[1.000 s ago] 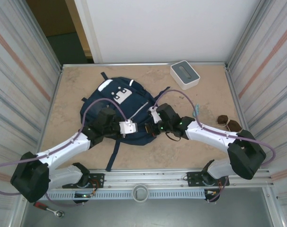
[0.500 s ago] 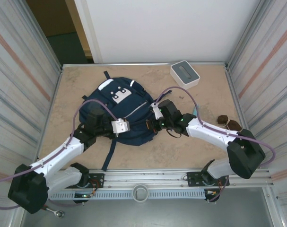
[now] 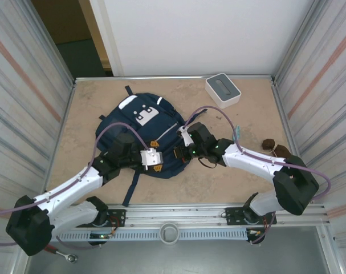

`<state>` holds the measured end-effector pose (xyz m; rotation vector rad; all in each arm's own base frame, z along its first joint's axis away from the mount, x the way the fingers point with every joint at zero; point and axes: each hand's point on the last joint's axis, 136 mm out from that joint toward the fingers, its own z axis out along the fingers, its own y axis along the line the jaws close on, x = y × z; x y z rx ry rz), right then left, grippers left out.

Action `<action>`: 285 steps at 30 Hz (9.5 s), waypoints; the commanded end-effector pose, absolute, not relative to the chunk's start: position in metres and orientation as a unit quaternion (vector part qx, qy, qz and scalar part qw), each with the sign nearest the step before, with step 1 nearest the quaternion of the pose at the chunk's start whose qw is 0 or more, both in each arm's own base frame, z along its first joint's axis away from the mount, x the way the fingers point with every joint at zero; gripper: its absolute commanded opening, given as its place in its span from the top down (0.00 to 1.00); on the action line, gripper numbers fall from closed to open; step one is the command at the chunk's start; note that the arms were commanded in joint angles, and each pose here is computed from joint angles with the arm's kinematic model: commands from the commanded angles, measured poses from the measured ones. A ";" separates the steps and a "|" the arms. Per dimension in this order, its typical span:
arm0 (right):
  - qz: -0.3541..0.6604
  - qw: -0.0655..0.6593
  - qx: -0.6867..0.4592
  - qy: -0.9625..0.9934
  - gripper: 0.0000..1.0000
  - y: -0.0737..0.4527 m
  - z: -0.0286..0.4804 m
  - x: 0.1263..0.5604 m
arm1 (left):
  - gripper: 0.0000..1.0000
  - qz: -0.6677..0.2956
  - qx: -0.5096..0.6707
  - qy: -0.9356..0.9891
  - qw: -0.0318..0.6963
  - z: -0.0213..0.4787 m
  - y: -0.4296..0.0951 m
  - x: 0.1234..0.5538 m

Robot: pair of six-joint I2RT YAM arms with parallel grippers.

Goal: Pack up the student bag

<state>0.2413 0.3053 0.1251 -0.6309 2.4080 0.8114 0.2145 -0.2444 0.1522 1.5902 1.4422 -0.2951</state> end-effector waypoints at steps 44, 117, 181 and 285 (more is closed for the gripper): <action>0.302 0.264 -0.213 0.891 1.00 0.322 0.137 0.257 | 0.30 -0.114 0.590 0.623 0.501 0.165 -0.218 0.242; 0.213 0.310 -0.167 0.911 1.00 0.267 0.126 0.293 | 0.96 -0.157 0.546 0.584 0.580 0.187 -0.213 0.246; 0.250 0.341 -0.148 0.894 1.00 0.291 0.126 0.330 | 0.88 -0.208 0.477 0.595 0.613 0.209 -0.192 0.246; 0.328 0.219 0.037 0.918 1.00 0.253 0.072 0.408 | 0.90 -0.195 0.579 0.625 0.486 0.132 -0.267 0.258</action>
